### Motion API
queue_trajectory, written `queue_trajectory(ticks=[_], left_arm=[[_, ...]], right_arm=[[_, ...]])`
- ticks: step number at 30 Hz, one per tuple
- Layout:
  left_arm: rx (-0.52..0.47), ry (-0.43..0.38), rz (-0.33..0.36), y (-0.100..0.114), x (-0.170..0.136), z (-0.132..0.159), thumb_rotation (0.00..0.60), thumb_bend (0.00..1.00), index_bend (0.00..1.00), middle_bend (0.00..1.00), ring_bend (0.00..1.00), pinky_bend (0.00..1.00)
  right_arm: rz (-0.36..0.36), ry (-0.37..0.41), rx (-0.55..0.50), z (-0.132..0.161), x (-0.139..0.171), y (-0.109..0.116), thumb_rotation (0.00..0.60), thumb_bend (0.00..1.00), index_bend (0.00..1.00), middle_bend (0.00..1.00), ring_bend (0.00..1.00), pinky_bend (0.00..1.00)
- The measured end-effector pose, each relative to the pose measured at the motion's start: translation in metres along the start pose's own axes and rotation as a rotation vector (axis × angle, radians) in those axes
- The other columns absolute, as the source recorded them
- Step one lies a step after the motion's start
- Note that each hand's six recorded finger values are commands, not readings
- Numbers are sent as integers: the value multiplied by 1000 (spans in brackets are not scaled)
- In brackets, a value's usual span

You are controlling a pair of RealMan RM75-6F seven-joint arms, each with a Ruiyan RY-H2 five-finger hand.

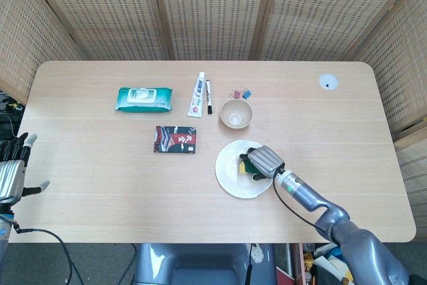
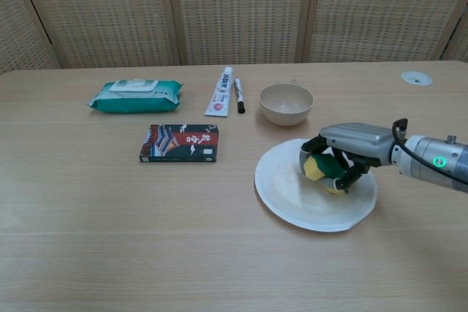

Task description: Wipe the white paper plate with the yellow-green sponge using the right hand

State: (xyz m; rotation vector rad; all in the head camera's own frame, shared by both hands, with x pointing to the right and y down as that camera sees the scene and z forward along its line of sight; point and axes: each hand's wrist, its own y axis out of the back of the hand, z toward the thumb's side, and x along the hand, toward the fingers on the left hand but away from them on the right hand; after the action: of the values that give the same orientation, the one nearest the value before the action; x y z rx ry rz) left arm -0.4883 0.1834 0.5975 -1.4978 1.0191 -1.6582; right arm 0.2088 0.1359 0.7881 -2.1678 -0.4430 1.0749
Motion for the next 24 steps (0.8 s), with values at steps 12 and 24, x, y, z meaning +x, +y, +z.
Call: queue_trajectory(ticks=[12,24], left_arm=[[-4,-13,3,1,-3,2,600,0,0,0,0,0],[-8,-22,4,2,-4,3,600,0,0,0,0,0]], right_arm=[[-80,44,15,1,8,29,600,432,431,527,348,514],[-7,-31,10,-17,25,1,600,432,431,527,348,514]])
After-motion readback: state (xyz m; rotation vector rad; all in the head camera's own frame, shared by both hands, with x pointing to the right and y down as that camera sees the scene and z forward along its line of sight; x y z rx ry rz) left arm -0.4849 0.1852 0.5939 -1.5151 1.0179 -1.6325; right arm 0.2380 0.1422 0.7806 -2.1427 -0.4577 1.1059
